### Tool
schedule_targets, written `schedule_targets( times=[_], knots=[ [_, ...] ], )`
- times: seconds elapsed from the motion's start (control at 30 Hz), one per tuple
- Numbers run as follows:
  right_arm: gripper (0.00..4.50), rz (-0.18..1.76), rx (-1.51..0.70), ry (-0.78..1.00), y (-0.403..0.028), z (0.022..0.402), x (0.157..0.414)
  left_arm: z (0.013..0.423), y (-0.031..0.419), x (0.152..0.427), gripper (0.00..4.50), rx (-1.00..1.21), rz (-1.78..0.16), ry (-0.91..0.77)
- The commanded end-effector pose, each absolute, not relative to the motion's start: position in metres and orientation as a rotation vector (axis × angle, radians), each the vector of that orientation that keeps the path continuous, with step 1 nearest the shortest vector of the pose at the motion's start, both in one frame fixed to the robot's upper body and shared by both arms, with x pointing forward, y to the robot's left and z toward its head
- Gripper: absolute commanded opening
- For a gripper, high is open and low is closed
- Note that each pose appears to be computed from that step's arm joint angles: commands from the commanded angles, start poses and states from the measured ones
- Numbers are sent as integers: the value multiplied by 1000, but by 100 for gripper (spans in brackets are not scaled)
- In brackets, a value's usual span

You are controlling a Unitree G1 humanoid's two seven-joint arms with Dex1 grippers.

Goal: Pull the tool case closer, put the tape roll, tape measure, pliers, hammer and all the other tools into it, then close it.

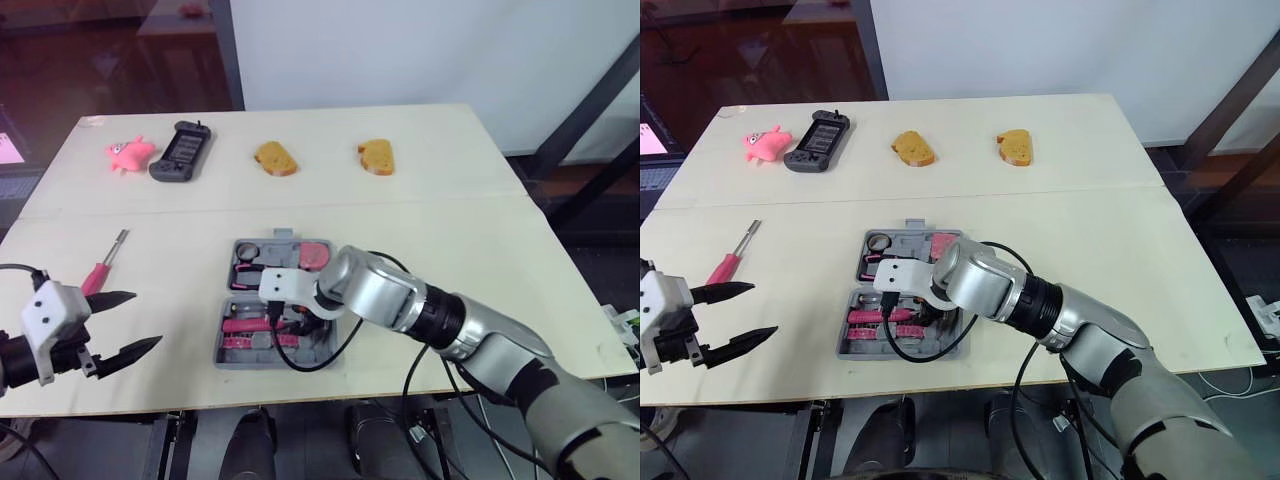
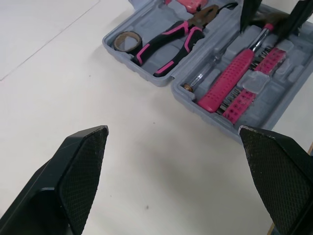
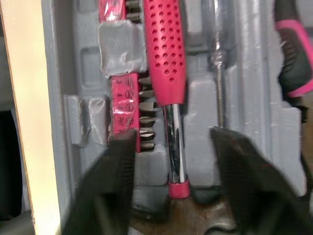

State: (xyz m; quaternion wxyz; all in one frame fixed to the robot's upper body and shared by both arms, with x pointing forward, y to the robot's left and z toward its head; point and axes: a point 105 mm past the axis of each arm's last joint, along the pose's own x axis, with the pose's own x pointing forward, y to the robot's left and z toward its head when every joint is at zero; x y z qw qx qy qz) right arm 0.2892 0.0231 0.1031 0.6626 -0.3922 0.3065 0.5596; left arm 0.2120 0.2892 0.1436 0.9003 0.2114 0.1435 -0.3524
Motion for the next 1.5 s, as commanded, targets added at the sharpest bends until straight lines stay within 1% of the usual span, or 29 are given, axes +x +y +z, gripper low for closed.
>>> schedule_targets(
  times=[0.03, 0.13, 0.2, 0.23, 0.27, 0.3, 0.33, 0.4, 0.43, 0.47, 0.5, 0.73, 0.87, 0.93, 1.03, 1.17, 1.33, 1.5],
  knots=[
    [227, 1306, -856, 542, 29, 137, 285, 146, 288, 213, 450, 458, -741, 289],
    [227, 1327, -784, 460, 25, 149, 284, 147, 287, 214, 450, 458, -743, 284],
    [227, 1351, -689, 266, 26, 165, 285, 147, 286, 214, 450, 456, -748, 280],
    [227, 1350, -678, 226, 21, 165, 285, 146, 285, 215, 450, 454, -752, 277],
    [227, 1364, -675, 218, 14, 160, 285, 146, 284, 215, 450, 451, -756, 275],
    [227, 1400, -643, 250, 10, 153, 281, 145, 283, 215, 450, 448, -760, 271],
    [204, 1411, -629, 265, 6, 147, 280, 145, 281, 215, 450, 445, -764, 267],
    [143, 1444, -591, 249, 5, 142, 276, 144, 279, 215, 450, 439, -769, 263],
    [98, 1470, -554, 249, 6, 140, 272, 143, 277, 216, 450, 436, -771, 262],
    [40, 1490, -514, 248, 8, 139, 270, 142, 277, 216, 450, 434, -773, 261],
    [4, 1491, -496, 248, 9, 136, 271, 142, 276, 216, 450, 433, -774, 261],
    [4, 1441, -532, 256, 31, 112, 290, 142, 276, 218, 450, 431, -778, 261],
    [4, 1436, -552, 304, 39, 94, 292, 144, 277, 218, 450, 435, -775, 262],
    [4, 1422, -602, 330, 38, 82, 294, 145, 278, 217, 450, 437, -773, 265],
    [4, 1423, -598, 374, 37, 71, 293, 145, 279, 215, 450, 438, -769, 269],
    [4, 1409, -647, 478, 27, 43, 291, 145, 280, 214, 450, 443, -765, 274],
    [4, 1424, -658, 564, 22, 22, 284, 146, 281, 213, 450, 448, -762, 279],
    [4, 1407, -657, 643, 17, 8, 284, 147, 282, 213, 450, 451, -763, 283]
  ],
)
